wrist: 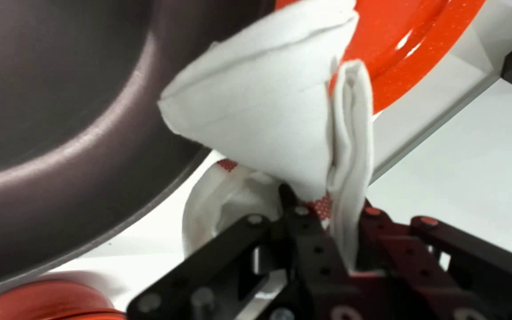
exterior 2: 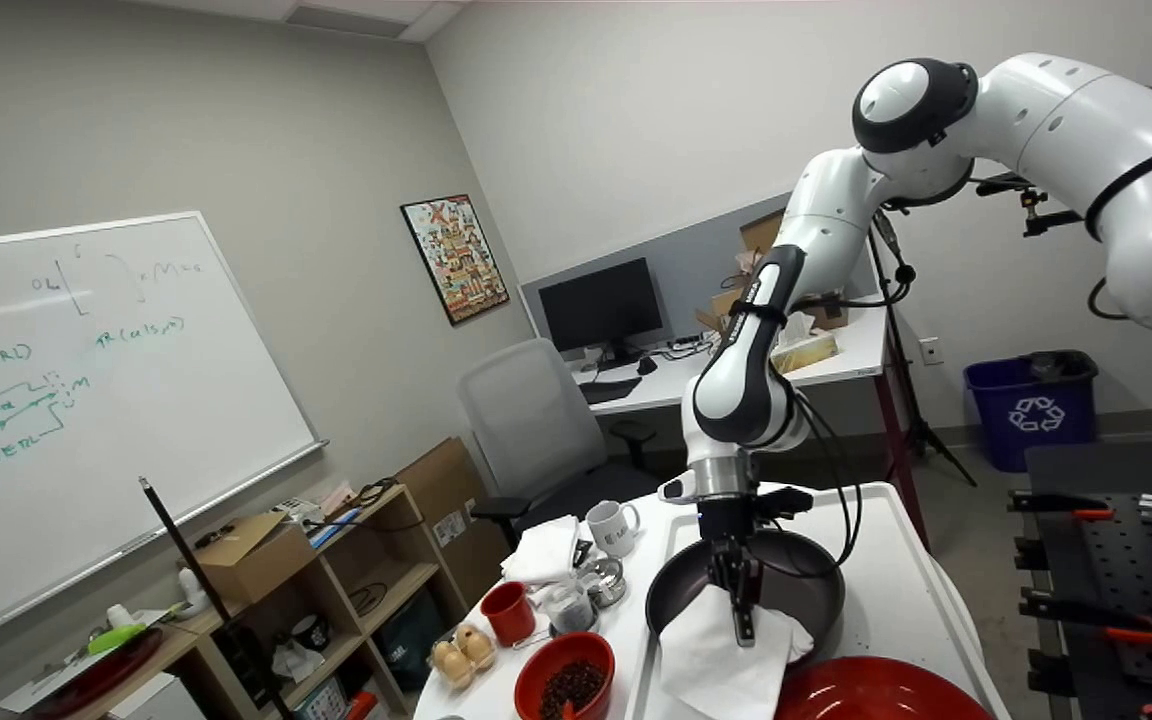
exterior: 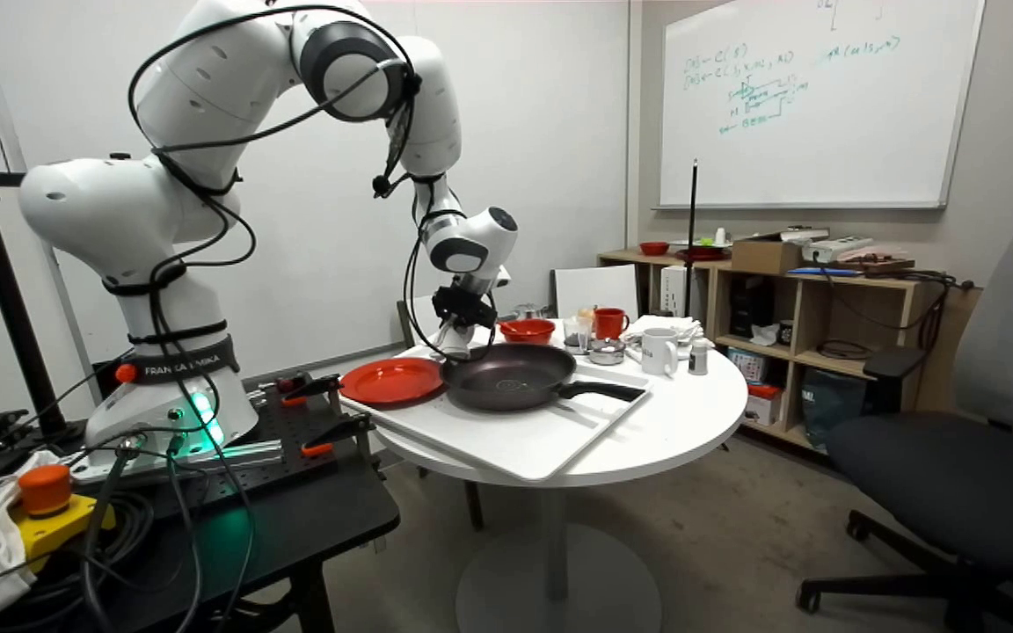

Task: Use the towel on the left to wipe the black pan.

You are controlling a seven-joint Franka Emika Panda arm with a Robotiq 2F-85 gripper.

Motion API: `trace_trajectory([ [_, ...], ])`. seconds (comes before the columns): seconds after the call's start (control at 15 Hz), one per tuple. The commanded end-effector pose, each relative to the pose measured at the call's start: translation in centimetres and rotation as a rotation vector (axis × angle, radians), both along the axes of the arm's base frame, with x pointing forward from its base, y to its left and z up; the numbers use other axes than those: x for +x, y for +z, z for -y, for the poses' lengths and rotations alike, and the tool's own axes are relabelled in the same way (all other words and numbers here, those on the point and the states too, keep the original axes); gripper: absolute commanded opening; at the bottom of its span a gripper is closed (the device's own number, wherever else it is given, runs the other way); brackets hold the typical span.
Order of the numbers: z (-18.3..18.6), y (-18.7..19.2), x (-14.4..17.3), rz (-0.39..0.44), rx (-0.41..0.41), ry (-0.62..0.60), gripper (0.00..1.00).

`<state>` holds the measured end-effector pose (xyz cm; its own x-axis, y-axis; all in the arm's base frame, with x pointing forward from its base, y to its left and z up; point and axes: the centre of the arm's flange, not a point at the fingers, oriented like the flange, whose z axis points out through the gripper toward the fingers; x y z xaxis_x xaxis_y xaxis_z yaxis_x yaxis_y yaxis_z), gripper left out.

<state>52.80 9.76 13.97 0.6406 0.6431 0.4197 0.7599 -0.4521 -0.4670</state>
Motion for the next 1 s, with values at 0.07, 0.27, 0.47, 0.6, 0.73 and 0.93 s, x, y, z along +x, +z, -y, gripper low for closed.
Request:
trace_trajectory([
  [0.07,0.3,2.4,-1.6,0.047,0.049,0.025,0.04],
  [0.27,1.1,4.4,-2.1,0.125,0.053,-0.026,0.04],
  [0.47,3.0,7.1,-2.0,0.239,0.047,-0.158,0.04],
  [0.6,4.6,8.4,-1.8,0.323,0.015,-0.254,0.04],
  [0.73,6.9,9.1,-1.6,0.391,-0.024,-0.348,0.04],
  [0.93,10.3,9.9,-1.6,0.45,-0.107,-0.48,0.04],
])
